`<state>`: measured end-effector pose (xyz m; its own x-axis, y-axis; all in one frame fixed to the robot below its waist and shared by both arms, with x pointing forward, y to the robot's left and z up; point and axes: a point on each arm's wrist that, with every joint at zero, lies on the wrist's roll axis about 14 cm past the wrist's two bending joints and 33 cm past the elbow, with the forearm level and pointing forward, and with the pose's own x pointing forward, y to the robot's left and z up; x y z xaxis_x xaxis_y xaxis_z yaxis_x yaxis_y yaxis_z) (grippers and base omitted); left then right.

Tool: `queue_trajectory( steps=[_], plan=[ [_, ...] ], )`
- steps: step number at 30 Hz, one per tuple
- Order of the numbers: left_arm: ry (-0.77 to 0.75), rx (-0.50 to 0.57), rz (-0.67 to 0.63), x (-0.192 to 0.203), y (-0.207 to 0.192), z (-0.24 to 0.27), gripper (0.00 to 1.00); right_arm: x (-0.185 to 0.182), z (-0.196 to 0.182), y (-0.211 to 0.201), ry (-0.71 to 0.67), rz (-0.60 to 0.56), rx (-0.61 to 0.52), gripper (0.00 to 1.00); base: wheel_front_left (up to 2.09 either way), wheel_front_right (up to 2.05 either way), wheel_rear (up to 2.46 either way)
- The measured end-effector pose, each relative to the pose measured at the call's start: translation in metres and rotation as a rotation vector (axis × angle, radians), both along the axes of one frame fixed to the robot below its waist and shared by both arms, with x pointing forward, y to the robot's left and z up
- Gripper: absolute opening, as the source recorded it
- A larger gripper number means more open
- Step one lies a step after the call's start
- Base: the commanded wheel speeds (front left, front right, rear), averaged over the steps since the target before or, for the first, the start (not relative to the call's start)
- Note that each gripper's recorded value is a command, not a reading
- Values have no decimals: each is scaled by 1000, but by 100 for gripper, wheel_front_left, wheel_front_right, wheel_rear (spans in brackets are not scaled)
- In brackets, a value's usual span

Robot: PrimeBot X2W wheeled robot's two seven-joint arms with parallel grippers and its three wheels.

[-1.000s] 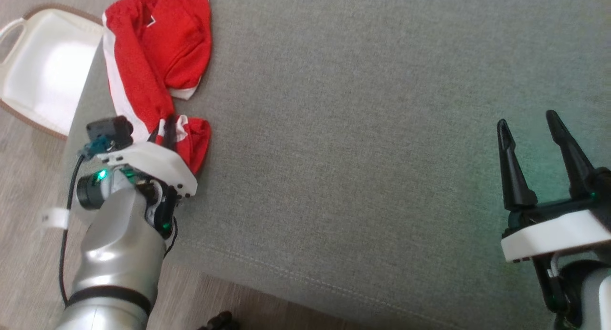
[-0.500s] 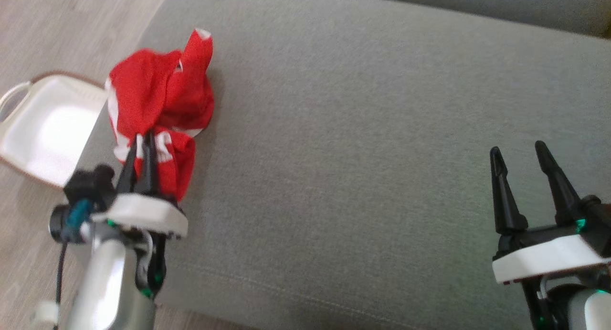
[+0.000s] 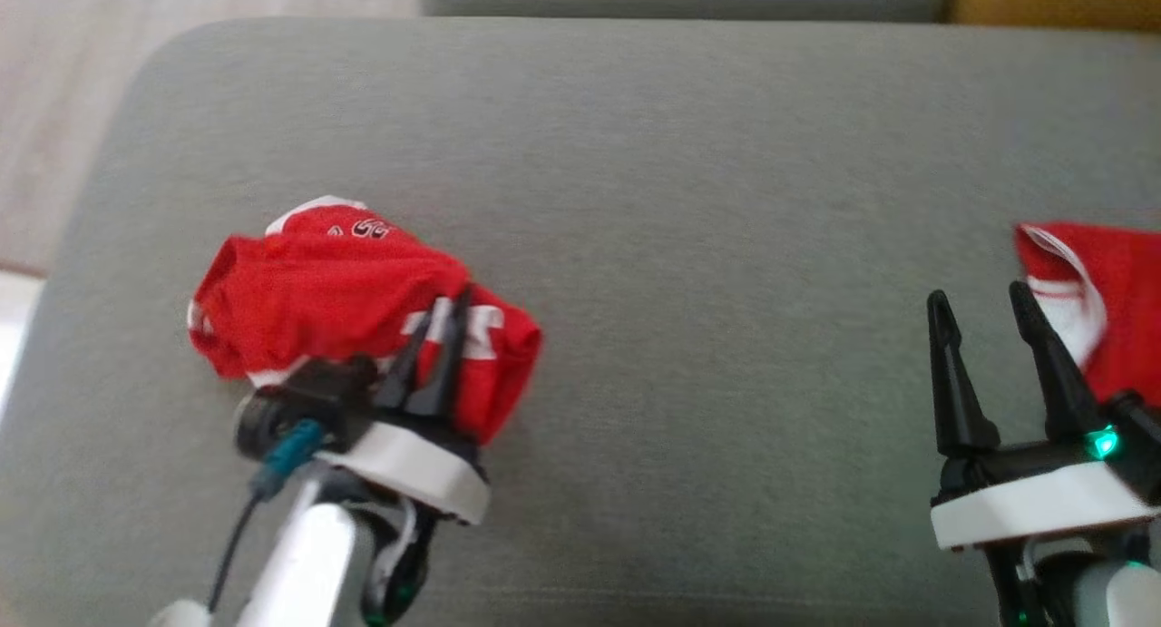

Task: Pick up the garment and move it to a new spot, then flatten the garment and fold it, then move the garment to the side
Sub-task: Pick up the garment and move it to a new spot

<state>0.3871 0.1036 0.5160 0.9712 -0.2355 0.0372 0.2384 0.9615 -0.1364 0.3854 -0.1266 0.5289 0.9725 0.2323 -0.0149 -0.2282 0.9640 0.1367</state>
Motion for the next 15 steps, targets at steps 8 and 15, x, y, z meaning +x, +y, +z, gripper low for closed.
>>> queue_trajectory(
  steps=[8, 15],
  plan=[
    [-39, -25, -368, 33, -118, 9, 0, -4, -2, -52, -10, -164, 9, 100, 0, 0, 0],
    [15, -75, -593, 33, -195, -11, 0, -18, -23, -88, 45, -287, 6, 100, 0, 0, 0]
  ],
)
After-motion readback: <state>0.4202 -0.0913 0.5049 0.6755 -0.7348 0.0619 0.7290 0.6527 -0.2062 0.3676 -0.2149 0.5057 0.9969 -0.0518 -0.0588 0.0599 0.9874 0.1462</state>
